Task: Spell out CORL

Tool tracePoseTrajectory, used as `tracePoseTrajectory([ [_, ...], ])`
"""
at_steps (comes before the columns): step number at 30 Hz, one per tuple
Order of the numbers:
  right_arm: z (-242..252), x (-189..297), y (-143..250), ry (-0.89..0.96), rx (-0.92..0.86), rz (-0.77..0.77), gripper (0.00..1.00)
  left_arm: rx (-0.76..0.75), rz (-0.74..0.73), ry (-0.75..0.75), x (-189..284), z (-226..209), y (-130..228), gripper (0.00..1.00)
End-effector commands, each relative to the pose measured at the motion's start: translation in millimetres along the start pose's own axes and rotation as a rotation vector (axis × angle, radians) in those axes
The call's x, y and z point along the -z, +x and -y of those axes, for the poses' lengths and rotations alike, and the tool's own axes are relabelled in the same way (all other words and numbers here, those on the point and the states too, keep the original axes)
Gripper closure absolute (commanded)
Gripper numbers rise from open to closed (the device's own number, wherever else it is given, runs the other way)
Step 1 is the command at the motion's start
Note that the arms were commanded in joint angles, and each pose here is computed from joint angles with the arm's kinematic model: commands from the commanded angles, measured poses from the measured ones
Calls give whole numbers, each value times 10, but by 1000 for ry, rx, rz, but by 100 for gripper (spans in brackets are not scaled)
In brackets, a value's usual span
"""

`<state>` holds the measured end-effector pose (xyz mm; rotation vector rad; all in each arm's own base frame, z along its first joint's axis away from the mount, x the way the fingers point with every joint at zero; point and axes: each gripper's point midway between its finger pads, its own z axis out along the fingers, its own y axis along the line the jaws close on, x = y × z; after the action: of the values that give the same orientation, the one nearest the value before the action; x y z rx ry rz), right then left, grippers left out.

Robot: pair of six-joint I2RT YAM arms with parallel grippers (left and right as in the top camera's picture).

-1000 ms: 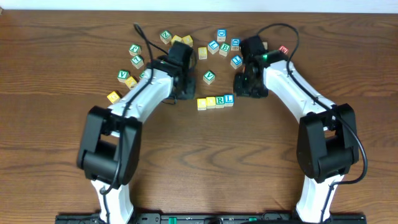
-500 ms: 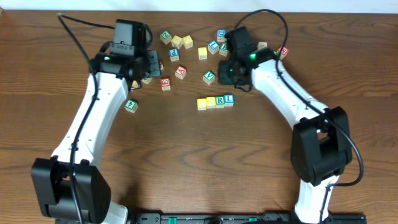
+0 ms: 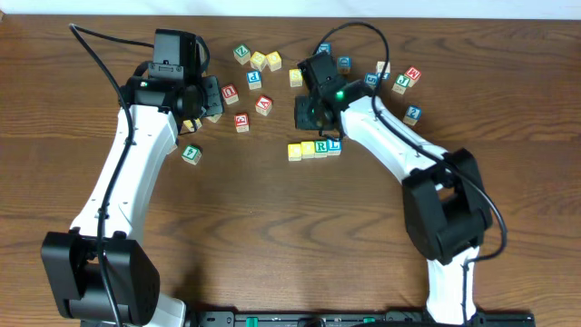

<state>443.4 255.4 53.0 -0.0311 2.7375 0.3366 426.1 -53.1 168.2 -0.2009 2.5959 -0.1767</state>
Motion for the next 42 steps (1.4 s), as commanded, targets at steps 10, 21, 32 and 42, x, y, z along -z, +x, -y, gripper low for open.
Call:
tracePoseTrajectory([
  [10, 45, -177, 227, 51, -31, -71, 80, -11, 18, -14, 45, -27, -58, 92],
  [21, 73, -182, 314, 70, -35, -101, 80, -11, 16, -15, 41, -29, -49, 92],
  [32, 119, -251, 393, 88, -54, -129, 79, -10, 9, -17, 41, -33, -32, 92],
  [42, 128, -248, 411, 92, -58, -136, 79, -10, 8, -17, 41, -34, -31, 92],
])
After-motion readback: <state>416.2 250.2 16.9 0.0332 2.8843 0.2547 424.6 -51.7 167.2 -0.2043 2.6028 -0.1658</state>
